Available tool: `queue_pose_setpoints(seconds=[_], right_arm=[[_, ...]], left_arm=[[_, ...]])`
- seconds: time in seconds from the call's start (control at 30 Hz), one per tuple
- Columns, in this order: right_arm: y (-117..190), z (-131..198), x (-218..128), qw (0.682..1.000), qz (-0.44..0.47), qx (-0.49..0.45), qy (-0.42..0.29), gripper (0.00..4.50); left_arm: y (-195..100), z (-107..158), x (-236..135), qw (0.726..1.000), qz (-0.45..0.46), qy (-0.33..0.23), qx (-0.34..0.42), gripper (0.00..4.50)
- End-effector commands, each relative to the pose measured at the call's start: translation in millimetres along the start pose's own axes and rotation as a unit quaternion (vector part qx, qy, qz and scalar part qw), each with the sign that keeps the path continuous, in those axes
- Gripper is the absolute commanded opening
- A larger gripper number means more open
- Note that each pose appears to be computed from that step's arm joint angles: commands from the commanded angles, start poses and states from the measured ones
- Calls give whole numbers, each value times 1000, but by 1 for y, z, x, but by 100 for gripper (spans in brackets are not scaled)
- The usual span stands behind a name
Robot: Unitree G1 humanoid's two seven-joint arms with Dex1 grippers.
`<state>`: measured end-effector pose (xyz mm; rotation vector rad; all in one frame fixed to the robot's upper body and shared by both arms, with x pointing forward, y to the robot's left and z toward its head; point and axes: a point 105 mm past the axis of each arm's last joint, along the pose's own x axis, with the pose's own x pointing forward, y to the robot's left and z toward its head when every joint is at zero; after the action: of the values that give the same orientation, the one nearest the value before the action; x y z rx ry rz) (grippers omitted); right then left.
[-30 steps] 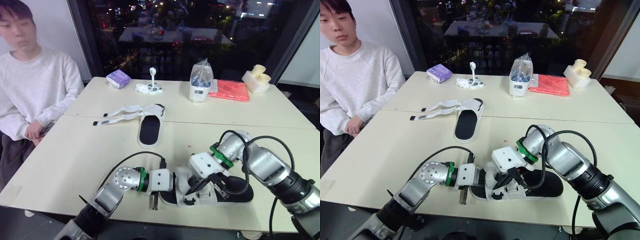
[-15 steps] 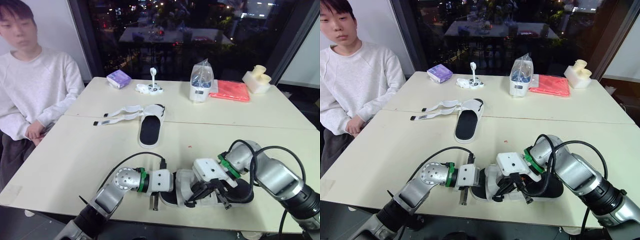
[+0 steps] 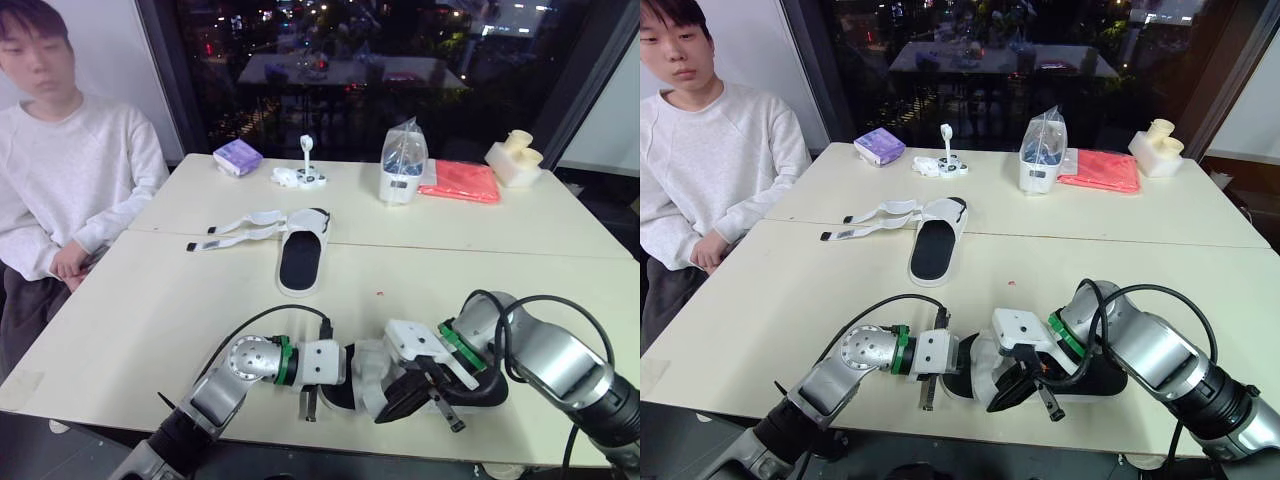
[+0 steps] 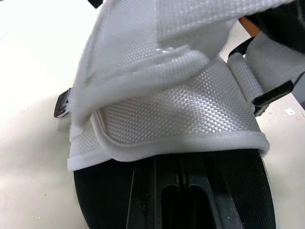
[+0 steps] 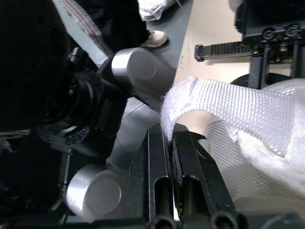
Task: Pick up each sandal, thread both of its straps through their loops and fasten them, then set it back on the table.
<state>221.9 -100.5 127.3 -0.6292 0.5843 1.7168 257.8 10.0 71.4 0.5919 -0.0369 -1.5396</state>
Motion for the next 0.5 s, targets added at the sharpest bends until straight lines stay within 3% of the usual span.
queue_pose_setpoints(seconds=[0.03, 0.23, 0.4, 0.5], right_arm=[[-12, -5, 0, 999, -30, -22, 8, 3], [-23, 2, -10, 998, -58, -27, -7, 3], [-12, -2, -7, 999, -39, -19, 4, 3], [-7, -3, -9, 999, -40, -4, 4, 125]], left_arm=[[-22, -43, 0, 995, -28, 73, -62, 0], [-16, -38, -1, 995, -25, 71, -60, 0], [-14, -36, -1, 996, -26, 70, -58, 0], [-14, -36, -1, 996, -27, 70, -58, 0]])
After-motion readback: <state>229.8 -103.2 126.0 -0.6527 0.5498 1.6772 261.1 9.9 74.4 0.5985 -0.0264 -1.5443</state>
